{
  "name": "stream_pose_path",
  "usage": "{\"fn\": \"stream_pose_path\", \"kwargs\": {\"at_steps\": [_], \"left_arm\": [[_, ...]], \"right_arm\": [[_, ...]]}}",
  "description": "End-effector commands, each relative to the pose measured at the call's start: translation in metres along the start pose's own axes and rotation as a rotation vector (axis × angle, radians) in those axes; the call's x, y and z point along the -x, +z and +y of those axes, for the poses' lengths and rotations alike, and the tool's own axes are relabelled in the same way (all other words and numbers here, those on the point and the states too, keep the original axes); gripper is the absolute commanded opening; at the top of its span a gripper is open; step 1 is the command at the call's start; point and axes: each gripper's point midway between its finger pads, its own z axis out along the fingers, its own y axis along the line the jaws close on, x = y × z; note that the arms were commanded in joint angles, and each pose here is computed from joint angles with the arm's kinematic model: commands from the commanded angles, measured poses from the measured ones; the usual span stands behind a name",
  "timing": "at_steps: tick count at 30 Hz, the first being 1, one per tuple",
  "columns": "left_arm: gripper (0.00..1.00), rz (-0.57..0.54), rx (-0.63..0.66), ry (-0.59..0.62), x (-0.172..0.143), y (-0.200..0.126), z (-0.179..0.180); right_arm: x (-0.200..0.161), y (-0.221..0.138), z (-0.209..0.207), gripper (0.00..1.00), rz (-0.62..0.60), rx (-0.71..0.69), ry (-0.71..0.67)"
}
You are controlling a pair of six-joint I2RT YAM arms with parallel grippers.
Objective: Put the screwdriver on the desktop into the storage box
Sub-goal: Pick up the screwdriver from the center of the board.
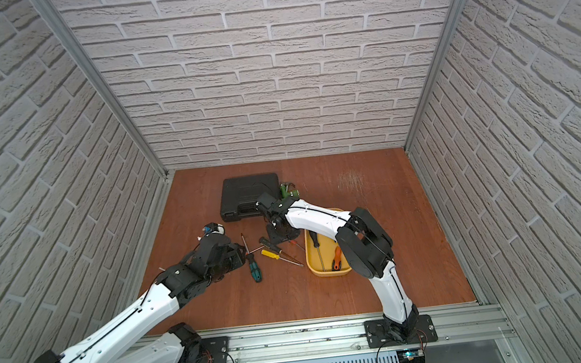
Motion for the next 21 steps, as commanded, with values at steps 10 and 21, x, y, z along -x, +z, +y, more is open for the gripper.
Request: {"fn": "stream_pose_path", "kwargs": {"at_steps": [10, 21], "left_arm": [[0.45, 0.009, -0.017, -0.003, -0.005, 0.007, 0.001], [0.45, 0.014, -0.023, -0.005, -0.007, 0.008, 0.001]], "right_arm": [[0.001, 0.015, -0.01, 0.48, 0.012, -0.031, 0.005], [-0.007, 0.031, -0.009, 0.44, 0.053, -0.031, 0.001]]}}
